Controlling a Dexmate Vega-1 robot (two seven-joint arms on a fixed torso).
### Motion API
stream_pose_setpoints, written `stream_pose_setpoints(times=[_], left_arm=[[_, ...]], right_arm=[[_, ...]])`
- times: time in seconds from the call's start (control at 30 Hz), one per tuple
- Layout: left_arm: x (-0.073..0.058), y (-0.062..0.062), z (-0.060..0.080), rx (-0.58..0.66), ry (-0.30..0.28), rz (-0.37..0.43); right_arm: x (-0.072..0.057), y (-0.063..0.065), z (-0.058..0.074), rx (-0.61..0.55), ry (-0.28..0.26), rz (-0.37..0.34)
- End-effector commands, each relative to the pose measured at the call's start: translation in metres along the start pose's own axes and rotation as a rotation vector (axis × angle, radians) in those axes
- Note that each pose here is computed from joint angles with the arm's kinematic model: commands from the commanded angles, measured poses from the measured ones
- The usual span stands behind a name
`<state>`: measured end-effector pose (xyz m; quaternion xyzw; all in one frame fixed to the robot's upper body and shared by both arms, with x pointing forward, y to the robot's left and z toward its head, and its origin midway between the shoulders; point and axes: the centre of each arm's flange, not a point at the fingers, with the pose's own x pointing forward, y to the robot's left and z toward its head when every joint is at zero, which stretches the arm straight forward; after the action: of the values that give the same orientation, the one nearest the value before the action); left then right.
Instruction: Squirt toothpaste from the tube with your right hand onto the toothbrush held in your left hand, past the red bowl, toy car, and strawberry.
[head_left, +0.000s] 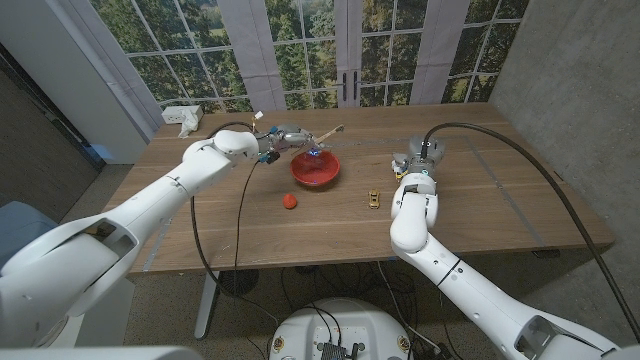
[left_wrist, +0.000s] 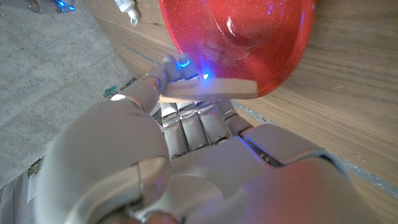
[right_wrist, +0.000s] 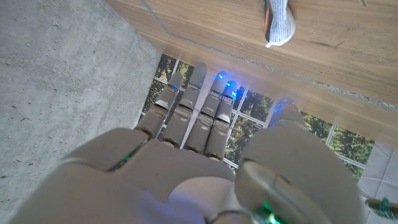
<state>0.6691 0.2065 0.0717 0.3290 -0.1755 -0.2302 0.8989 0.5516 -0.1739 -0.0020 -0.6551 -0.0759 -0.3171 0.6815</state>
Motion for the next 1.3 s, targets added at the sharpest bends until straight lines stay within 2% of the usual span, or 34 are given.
stream_pose_setpoints(times=[0.03,0.47,0.93,1.3], left_arm=[[0.004,-0.005,0.002,0.053,0.020,0.014],[0.007,-0.011,0.006,0.105,0.038,0.003],[-0.003,-0.014,0.024,0.298,0.098,0.072],[0.001,-0.019,0.027,0.377,0.156,0.068]], right_arm=[[-0.008,-0.012,0.001,0.046,-0.038,-0.047],[-0.008,-0.014,0.001,0.048,-0.041,-0.053],[-0.007,-0.014,0.000,0.053,-0.057,-0.055],[-0.005,-0.014,-0.001,0.053,-0.063,-0.051]])
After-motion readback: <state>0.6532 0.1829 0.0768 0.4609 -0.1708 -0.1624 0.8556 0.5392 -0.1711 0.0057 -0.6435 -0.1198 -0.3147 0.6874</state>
